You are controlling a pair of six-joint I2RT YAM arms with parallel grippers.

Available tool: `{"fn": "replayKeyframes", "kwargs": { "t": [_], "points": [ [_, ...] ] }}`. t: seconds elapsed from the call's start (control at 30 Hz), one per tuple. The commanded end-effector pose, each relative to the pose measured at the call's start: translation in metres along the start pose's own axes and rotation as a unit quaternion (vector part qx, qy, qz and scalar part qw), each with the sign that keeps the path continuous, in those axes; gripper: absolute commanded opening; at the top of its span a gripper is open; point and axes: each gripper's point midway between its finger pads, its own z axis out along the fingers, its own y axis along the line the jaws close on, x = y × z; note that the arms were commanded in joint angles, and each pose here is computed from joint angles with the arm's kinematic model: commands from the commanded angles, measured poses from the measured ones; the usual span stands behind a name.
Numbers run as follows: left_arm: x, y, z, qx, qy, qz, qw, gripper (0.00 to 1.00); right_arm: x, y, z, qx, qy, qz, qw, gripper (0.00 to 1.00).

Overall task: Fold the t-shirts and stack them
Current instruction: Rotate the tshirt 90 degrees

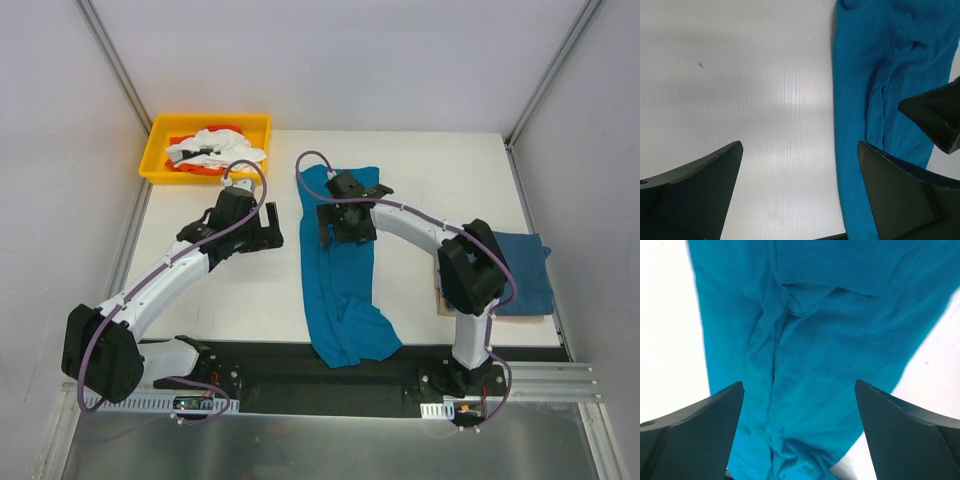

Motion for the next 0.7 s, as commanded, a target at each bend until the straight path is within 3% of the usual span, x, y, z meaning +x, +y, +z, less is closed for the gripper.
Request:
{"fn": "replayKeyframes", "kwargs": {
  "t": [0.0, 0.33, 0.67],
  "points": [
    [0.002, 0.001, 0.011, 0.0, 0.012, -0.011, 1.0, 0.99, 0.002, -0.005, 0.023, 0.007, 0.034, 0.002, 0.999, 0.97],
    [0.011, 0.0, 0.035, 0.014, 0.051, -0.036, 0.998, 0.99, -0.018, -0.011, 0.072, -0.016, 0.053, 0.084, 0.995, 0.97],
    [0.001, 0.01, 0.064, 0.001, 0.079, -0.061, 0.995, 0.99, -0.083, 0.006, 0.11, -0.064, 0.026, 0.132, 0.989, 0.97]
  ]
}}
